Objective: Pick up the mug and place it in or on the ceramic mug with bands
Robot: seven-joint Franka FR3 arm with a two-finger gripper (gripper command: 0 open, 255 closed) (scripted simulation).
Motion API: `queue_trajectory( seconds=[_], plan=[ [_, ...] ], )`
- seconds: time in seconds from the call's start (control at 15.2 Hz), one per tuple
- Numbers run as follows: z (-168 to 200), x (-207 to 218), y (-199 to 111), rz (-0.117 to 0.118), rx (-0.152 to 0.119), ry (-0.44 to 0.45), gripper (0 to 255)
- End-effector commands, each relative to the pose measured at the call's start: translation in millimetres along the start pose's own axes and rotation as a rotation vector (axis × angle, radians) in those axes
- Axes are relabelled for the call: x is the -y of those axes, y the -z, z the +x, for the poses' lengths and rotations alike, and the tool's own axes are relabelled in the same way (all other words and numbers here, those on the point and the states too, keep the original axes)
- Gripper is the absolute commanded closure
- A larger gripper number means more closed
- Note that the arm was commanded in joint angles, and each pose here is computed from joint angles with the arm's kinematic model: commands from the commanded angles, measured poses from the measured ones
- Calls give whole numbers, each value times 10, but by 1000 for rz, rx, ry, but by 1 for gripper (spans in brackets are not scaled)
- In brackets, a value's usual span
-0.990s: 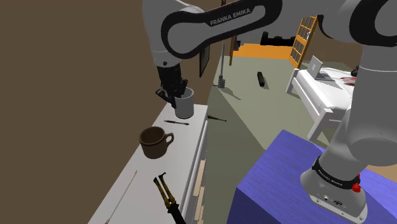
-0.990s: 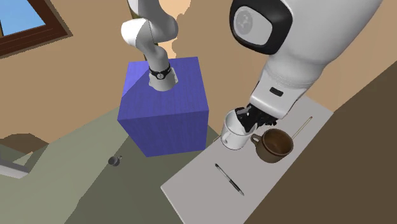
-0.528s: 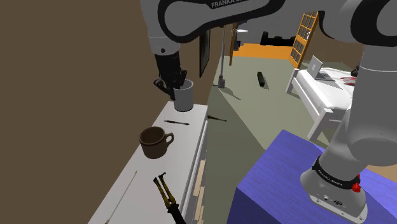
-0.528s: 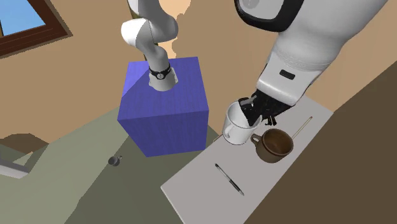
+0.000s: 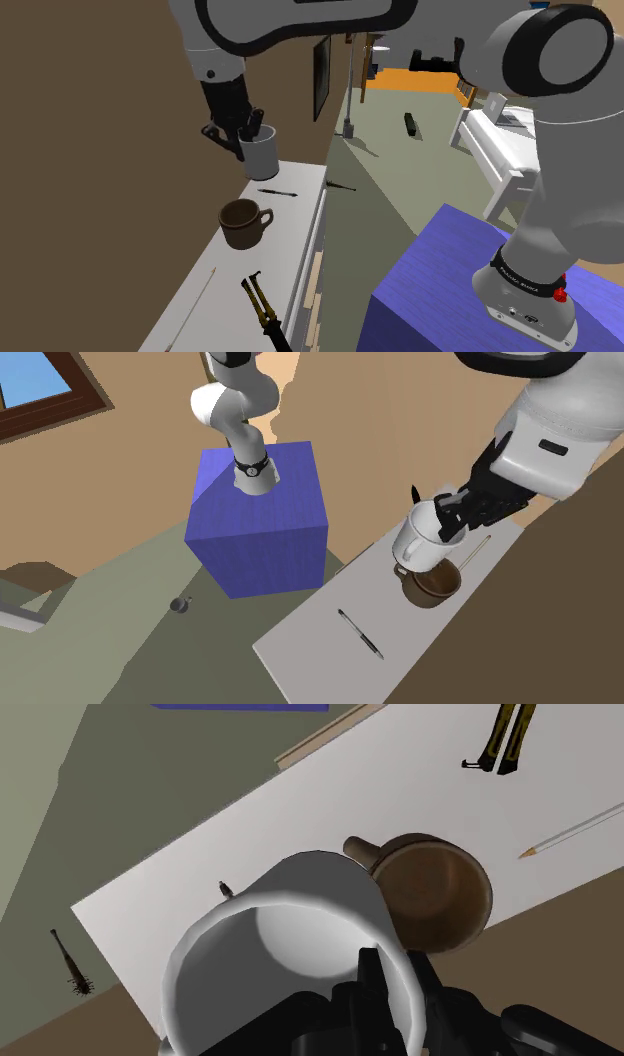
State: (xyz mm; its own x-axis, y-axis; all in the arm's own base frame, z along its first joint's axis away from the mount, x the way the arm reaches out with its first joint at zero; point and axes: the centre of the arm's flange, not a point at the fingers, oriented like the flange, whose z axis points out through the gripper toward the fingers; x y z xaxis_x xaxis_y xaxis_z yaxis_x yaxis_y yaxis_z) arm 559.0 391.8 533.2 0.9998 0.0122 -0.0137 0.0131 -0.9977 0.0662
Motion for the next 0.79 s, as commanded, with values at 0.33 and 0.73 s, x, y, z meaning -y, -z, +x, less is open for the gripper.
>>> queue_trajectory(
  seconds=[0.33, 0.73],
  plan=[
    [71, 540, -30, 0, 0, -2, 255],
    [75, 561, -346, 0, 0, -2, 255]
  ],
)
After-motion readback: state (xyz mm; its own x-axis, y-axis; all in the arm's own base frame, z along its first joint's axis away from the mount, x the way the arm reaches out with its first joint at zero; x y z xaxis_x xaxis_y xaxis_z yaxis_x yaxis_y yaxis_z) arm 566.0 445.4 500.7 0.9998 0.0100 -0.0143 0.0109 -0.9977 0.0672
